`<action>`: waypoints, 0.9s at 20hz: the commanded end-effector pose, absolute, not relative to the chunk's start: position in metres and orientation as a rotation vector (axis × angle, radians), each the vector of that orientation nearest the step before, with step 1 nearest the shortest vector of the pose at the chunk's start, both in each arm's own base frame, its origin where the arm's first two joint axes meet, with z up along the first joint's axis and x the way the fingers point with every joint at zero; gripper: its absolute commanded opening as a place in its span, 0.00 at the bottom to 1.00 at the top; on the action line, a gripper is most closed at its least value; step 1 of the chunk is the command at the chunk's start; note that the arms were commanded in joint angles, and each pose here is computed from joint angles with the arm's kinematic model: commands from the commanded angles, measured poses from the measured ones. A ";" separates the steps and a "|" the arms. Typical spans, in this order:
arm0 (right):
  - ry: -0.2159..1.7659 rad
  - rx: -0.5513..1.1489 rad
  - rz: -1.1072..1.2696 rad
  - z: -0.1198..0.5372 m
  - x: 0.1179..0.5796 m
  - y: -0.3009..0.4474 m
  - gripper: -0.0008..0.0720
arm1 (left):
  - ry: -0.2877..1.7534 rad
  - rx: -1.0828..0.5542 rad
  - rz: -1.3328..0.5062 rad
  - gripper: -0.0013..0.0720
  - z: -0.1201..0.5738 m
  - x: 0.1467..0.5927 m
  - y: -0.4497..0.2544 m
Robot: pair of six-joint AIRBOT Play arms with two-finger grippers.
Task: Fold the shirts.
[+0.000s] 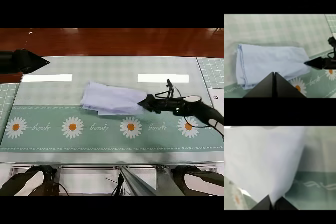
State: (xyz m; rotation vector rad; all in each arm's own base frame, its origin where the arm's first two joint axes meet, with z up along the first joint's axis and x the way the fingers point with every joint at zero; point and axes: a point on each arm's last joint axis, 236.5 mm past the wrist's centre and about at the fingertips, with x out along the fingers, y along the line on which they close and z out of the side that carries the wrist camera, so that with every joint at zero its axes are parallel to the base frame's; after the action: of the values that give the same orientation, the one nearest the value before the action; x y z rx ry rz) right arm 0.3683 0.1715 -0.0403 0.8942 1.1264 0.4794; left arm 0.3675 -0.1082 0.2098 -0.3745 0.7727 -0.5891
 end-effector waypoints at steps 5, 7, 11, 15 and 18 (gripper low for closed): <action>0.921 0.824 0.293 0.130 0.371 0.028 0.05 | 0.792 -0.402 -0.559 0.05 0.189 0.392 -0.103; 0.900 0.792 0.113 0.163 0.343 -0.026 0.05 | 0.812 -0.414 -0.553 0.05 0.176 0.402 -0.104; 1.055 0.749 -0.234 0.169 0.245 -0.107 0.05 | 0.854 -0.392 -0.586 0.05 0.150 0.414 -0.114; 1.149 0.777 -0.683 0.156 0.146 -0.171 0.05 | 0.887 -0.330 -0.665 0.05 0.133 0.412 -0.140; 1.183 0.791 -0.945 0.156 0.089 -0.195 0.05 | 0.869 -0.265 -0.725 0.05 0.131 0.409 -0.161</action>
State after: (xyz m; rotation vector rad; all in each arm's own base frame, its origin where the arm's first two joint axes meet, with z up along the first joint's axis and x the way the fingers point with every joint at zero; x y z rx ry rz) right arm 0.1637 -0.1715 0.1559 0.7627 1.1066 -0.6310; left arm 0.4102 -0.1442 0.1365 -0.3252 0.8798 -0.6729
